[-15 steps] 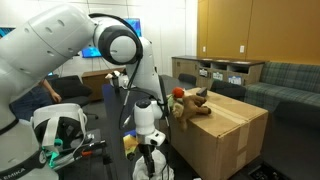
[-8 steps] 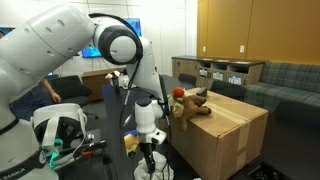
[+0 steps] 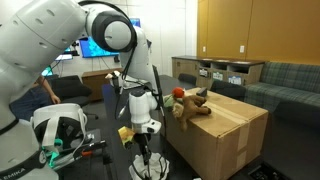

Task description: Swap the things on the box with the things on the table

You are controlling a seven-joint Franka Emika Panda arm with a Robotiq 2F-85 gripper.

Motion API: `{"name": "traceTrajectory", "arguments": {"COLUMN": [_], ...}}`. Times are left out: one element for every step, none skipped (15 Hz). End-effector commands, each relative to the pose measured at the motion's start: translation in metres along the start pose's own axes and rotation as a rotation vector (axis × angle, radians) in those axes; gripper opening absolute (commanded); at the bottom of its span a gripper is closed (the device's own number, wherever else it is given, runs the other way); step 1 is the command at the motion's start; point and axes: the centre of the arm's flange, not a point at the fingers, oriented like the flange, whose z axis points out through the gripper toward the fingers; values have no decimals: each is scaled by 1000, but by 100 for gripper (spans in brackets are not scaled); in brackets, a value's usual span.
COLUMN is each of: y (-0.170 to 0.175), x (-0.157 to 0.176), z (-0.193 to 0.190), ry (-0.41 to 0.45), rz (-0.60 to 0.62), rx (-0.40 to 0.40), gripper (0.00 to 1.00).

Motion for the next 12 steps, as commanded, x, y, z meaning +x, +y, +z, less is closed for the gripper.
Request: {"name": "traceTrajectory", "arguments": {"y": [-3,-4,-4,-4,-4,-1,-2,0,0,-2,-4,-6], "x": [-31,-37,-42,-47,-50,-54,-54,-53,-50,-45,-35,-27], "z": [-67,-80,-94,-110,-124,-141,-155,-172,-189,-202,-218,-234], "ry": [18,21,18,16,15,11,9,5,4,3,0,-1], "rz": [-63,-70,-75,-78,-74,-59,-49,-36,-28,-17,-10,-11], "rx": [-17,-12,-3,18,45,81,116,157,196,233,262,285], "gripper": [5,5,5,5,5,5,5,5,5,5,5,5]}}
